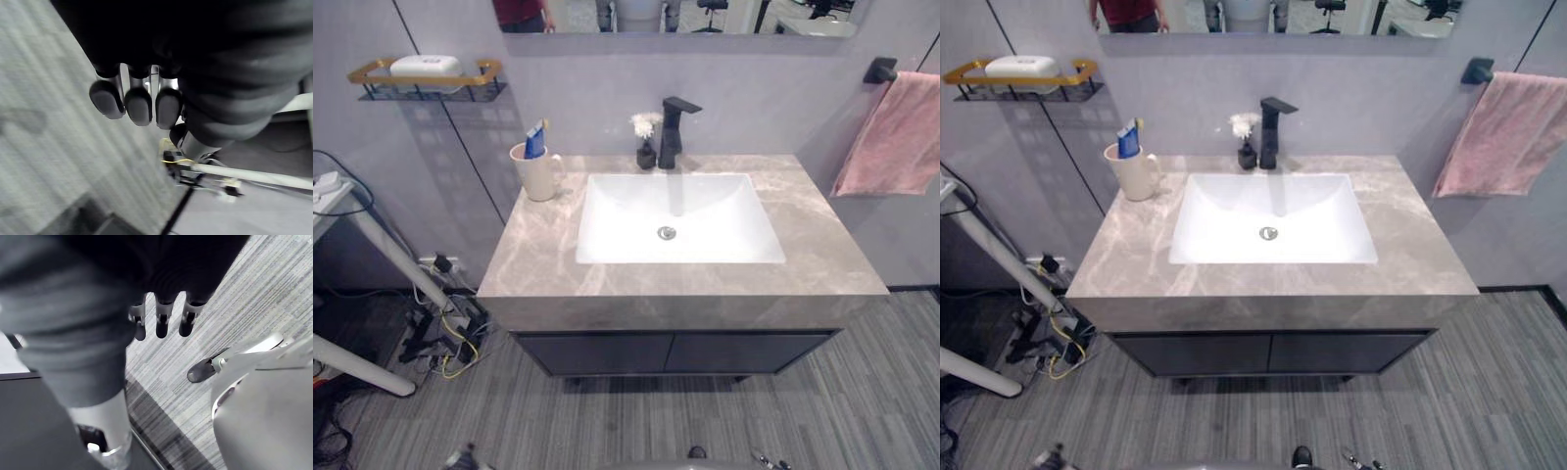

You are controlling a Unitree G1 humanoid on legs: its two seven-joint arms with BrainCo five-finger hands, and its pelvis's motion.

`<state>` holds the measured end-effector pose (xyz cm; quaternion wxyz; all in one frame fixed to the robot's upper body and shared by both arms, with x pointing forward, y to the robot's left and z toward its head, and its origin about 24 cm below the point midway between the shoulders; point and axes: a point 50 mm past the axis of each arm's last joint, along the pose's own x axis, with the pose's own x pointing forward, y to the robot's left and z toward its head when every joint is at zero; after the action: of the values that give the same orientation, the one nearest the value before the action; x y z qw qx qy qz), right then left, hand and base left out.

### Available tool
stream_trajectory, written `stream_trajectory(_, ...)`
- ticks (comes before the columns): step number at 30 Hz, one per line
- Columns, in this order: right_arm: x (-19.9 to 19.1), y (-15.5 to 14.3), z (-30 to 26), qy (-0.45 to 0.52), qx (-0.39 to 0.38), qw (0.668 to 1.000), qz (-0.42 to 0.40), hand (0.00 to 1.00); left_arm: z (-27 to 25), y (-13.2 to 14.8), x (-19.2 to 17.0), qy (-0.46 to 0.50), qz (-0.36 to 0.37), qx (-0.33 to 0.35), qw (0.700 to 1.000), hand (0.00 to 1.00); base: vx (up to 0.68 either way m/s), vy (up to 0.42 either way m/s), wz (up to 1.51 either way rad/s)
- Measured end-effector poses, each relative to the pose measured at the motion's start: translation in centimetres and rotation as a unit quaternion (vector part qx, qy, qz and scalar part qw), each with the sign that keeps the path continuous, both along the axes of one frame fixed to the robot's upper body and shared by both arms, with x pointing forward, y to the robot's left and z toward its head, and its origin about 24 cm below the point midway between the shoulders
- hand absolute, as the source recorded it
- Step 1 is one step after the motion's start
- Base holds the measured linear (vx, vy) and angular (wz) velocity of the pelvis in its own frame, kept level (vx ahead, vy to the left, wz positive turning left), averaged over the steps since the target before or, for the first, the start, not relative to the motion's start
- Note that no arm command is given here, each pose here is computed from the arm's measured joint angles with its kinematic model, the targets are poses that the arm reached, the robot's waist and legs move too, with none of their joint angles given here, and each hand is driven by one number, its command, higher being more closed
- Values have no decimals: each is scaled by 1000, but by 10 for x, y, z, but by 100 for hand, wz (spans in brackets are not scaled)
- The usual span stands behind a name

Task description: Organize washtable

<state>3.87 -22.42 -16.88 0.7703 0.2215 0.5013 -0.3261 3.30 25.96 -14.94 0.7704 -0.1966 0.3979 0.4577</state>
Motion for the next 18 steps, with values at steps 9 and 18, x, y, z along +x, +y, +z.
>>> stream_trajectory(9,0,5,-3,25,10,1000,10,0,-19,-42,-2,42,-87,-103,990,0,7,-3,-3)
stream_trajectory(18,-2,10,-5,38,16,998,40,0,-22,-61,15,56,-200,-120,971,0,0,0,0)
